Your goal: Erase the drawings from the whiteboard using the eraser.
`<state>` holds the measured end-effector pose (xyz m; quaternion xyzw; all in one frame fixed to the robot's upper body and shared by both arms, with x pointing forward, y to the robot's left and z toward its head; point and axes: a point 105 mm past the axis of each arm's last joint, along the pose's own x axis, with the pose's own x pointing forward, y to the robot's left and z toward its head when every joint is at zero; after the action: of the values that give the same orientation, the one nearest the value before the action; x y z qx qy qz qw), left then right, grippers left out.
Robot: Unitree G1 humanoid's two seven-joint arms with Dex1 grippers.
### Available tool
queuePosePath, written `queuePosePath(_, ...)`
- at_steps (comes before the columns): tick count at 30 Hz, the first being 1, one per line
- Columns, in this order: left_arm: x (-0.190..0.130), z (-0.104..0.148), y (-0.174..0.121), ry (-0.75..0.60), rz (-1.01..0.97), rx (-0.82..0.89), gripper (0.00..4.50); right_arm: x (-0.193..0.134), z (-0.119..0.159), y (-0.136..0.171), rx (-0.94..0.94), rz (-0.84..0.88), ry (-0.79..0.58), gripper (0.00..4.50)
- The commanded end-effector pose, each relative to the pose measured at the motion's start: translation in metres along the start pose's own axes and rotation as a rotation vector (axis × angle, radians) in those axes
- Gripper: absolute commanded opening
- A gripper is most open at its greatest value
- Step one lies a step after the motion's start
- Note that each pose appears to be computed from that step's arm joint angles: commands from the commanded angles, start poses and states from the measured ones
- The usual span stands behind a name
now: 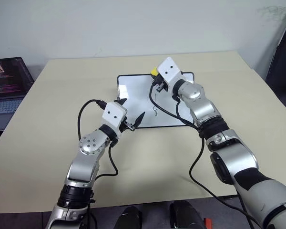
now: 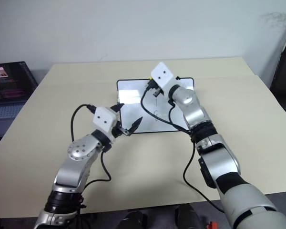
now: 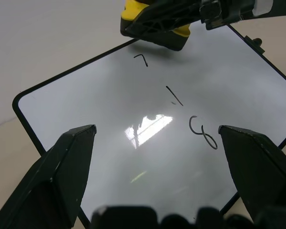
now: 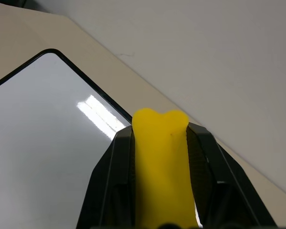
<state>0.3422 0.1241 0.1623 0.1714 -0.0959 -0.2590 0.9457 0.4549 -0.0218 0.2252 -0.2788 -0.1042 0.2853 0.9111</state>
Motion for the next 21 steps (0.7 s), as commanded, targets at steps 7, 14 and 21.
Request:
queuePosePath(7,-0.003,0.009,0.004,-0.028,0.014,0.023,4.50,0.006,-0.017,0.004,-0.065,0.011,0.100,1.14)
queuePosePath(14,-0.009,0.003,0.006,-0.013,0.027,0.023,4.50,0.008,-0.021,0.018,-0.050,0.047,0.105,1.14)
queuePosePath(21,-0.008,0.001,0.004,-0.011,0.030,0.016,4.50,0.012,-0.013,0.028,-0.051,0.078,0.082,1.14)
